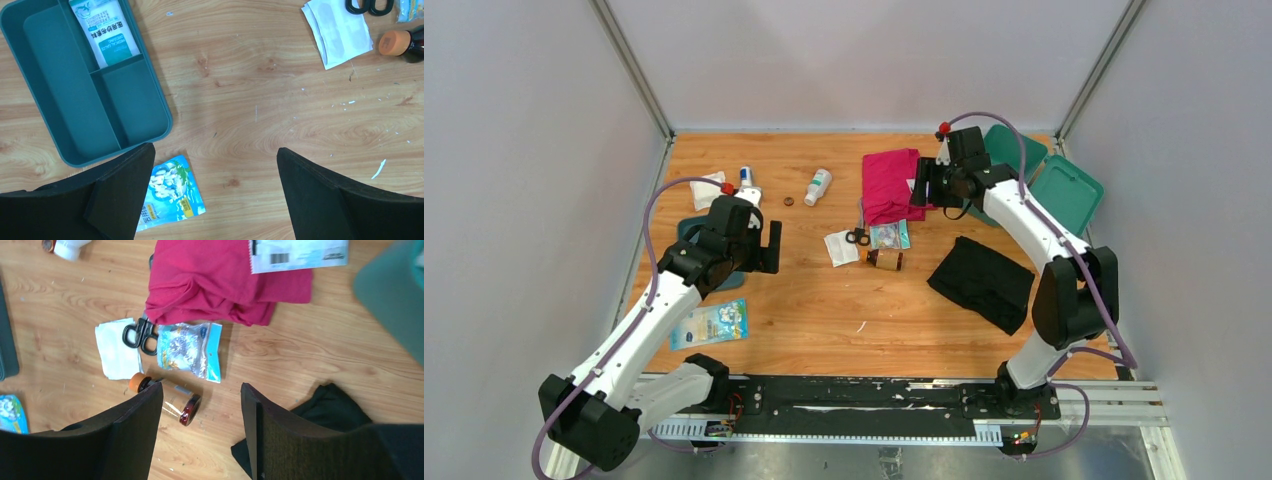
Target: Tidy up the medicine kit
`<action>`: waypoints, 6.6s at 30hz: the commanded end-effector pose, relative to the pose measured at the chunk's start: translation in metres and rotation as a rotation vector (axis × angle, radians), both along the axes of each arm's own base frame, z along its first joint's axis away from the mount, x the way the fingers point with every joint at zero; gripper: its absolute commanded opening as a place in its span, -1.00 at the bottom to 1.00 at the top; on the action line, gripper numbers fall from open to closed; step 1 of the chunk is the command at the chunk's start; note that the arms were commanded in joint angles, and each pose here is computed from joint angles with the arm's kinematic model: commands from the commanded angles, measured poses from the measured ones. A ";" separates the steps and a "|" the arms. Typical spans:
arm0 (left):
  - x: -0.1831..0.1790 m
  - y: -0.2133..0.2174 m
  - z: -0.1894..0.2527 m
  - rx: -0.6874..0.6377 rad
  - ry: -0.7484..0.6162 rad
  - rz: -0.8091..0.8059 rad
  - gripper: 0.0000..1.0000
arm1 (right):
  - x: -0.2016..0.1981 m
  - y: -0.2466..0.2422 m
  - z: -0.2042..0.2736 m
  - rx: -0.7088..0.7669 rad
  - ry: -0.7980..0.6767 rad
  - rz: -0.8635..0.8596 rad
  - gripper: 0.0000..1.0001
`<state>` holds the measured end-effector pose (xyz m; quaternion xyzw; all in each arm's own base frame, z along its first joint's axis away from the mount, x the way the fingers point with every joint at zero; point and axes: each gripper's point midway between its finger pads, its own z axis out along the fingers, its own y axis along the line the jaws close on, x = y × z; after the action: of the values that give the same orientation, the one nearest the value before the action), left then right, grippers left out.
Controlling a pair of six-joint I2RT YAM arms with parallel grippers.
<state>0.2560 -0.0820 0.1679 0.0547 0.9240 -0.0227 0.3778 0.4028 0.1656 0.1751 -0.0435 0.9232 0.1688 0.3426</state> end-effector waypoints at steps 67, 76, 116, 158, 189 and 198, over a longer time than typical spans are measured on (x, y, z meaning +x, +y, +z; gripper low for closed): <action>0.013 -0.001 0.035 -0.096 -0.163 0.084 0.97 | -0.007 0.035 0.007 0.113 -0.074 0.149 -1.00; -0.001 0.010 0.028 -0.041 -0.142 0.066 0.98 | -0.003 -0.046 0.088 -0.039 -0.260 -0.151 -1.00; 0.002 0.004 0.008 -0.014 -0.061 0.035 0.99 | 0.119 -0.225 0.049 -0.335 -0.081 -0.576 -0.10; 0.003 0.003 0.002 -0.008 -0.037 0.038 0.99 | -0.015 0.145 -0.058 -0.089 0.139 0.322 0.15; 0.078 -0.123 -0.090 -0.596 0.135 0.169 0.48 | -0.138 0.020 0.006 -0.057 -0.093 0.069 0.10; 0.091 -0.140 -0.116 -0.535 0.174 0.183 0.34 | -0.151 0.014 -0.001 -0.046 -0.100 0.093 0.10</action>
<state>0.3297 -0.2151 0.0480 -0.1265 0.9216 -0.2388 0.2788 0.2544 0.1872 0.1802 -0.1096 0.9035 0.1642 0.3805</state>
